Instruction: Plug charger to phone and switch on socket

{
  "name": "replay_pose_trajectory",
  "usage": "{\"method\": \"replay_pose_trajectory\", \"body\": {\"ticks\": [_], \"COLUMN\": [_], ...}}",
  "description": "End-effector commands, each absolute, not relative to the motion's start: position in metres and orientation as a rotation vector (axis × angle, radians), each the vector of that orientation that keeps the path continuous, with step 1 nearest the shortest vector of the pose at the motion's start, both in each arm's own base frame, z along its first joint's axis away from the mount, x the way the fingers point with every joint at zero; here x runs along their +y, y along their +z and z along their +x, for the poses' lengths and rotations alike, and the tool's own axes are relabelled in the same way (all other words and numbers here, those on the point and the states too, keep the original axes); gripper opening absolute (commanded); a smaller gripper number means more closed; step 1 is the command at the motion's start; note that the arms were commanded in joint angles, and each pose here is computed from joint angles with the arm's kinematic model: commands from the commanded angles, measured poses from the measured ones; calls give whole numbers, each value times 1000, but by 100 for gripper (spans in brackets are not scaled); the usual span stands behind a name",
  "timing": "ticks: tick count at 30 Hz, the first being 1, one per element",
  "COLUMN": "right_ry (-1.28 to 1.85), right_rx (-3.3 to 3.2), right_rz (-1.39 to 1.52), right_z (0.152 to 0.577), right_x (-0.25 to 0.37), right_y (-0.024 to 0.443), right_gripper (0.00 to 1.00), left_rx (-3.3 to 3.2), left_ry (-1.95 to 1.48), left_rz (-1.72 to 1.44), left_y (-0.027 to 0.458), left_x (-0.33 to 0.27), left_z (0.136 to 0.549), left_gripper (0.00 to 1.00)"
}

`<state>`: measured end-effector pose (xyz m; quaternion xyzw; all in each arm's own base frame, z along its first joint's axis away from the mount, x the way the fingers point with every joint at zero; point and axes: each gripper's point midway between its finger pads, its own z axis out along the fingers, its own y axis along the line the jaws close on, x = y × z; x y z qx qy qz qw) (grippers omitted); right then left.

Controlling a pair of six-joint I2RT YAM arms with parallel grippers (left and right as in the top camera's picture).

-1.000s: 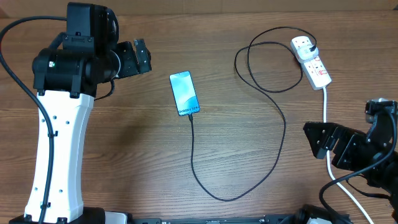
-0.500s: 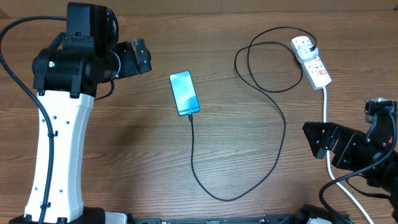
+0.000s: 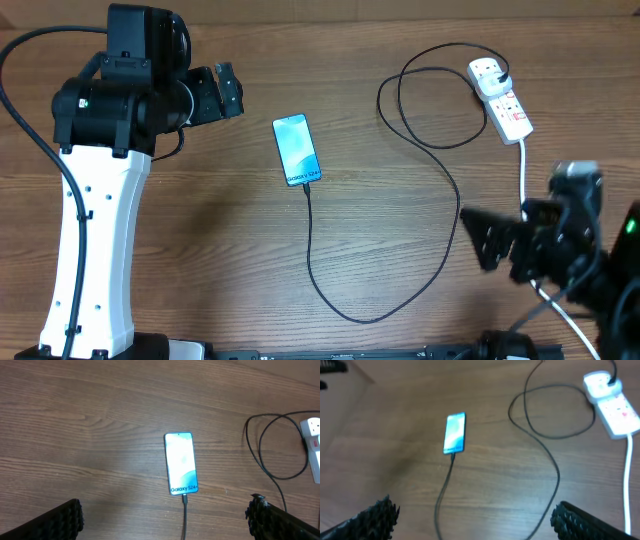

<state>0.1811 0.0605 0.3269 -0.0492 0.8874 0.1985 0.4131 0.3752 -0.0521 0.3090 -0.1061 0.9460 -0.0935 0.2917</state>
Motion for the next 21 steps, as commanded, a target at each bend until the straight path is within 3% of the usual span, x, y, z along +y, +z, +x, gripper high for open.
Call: {"method": "replay_pose_trajectory", "body": {"ticks": [1, 21], "right_ry": [461, 373], "right_rx": [2155, 1690], "right_rz": [-190, -369], "right_z": [168, 191], "right_x": [63, 76], "right_y": [306, 245], "right_gripper": [100, 100], "left_rx": [2524, 2523], "left_ry": [-235, -235], "left_rz": [-267, -267], "left_y": [307, 307], "left_x": [-50, -50], "left_z": [377, 377], "left_gripper": [100, 100]}}
